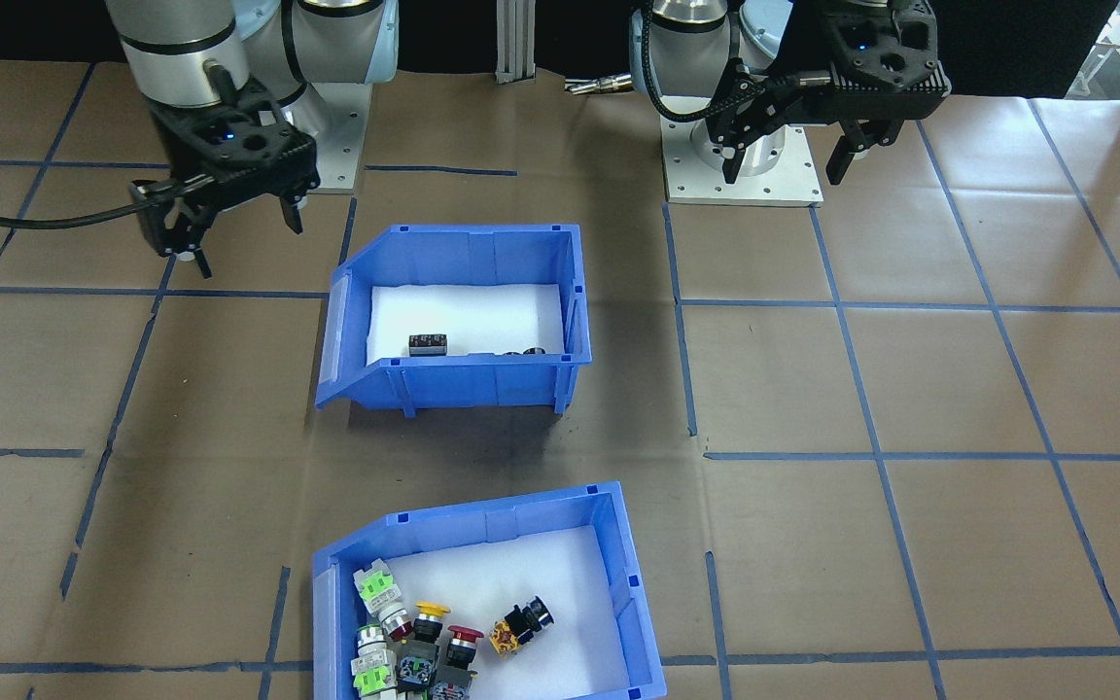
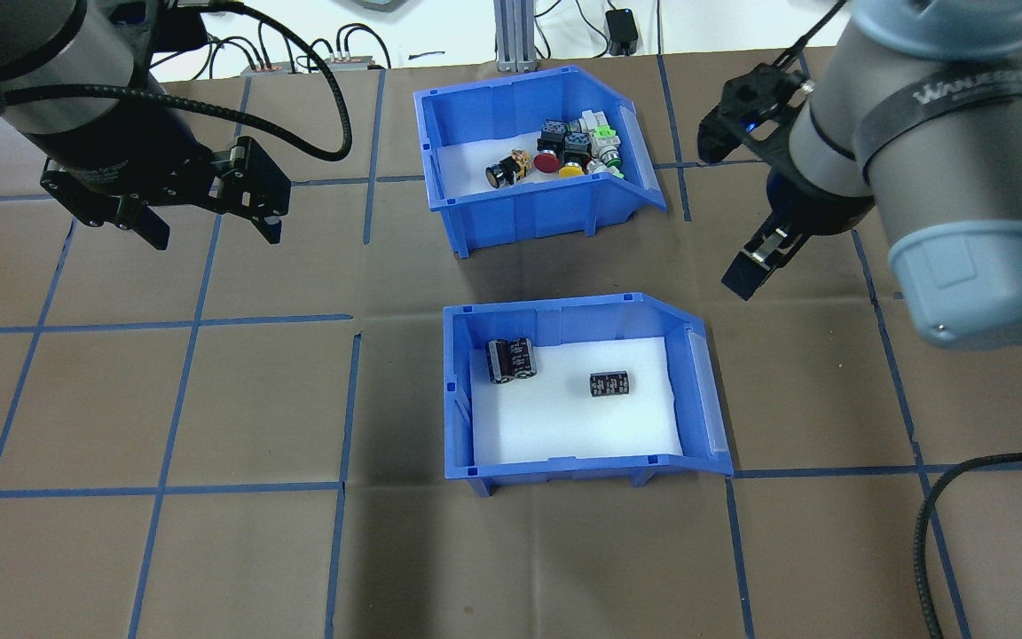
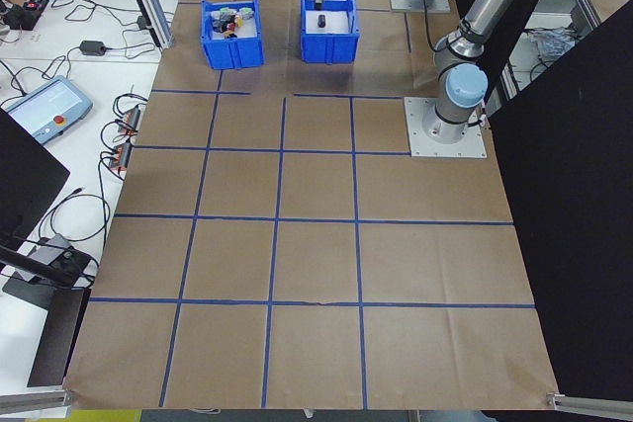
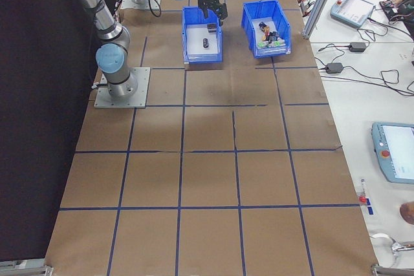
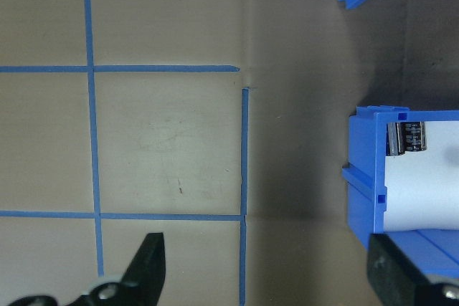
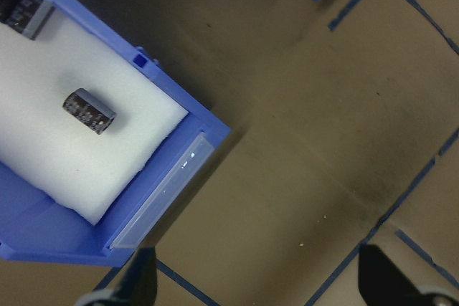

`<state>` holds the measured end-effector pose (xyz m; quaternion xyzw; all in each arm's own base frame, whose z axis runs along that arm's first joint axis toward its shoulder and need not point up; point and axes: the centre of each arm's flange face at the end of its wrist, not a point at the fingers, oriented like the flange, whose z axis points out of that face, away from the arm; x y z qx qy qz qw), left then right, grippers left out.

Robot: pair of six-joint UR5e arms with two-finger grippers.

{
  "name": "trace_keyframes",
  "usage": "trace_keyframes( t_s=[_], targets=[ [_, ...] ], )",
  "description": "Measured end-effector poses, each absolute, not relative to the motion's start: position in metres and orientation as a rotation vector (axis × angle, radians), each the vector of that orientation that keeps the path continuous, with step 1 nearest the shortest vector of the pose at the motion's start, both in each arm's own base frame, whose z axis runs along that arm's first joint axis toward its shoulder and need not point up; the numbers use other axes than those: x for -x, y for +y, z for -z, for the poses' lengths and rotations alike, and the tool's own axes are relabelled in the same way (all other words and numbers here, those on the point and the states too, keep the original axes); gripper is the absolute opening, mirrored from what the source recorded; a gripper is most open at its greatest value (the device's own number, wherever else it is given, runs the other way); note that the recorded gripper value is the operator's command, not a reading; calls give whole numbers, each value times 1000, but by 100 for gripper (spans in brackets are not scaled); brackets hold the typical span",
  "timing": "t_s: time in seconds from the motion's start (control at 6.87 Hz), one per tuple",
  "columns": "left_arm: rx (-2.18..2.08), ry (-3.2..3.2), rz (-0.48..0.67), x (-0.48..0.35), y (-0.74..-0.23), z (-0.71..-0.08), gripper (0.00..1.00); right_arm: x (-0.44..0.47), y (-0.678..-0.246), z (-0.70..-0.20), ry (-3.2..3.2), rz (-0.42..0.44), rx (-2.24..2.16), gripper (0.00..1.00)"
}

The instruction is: Place button box in front

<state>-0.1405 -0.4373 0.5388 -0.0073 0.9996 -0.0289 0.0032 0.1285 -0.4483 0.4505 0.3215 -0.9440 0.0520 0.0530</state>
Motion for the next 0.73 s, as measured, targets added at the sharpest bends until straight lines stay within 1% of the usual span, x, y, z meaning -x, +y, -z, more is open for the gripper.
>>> trace_keyframes(
  t_s=[0.44, 0.73],
  targets=[
    [25, 3135, 92, 141, -437, -539, 100, -105, -487, -453, -3066, -165, -235, 100],
    [25, 3134, 92, 140, -437, -539, 100, -111, -513, -468, -3119, -121, 60, 100]
  ],
)
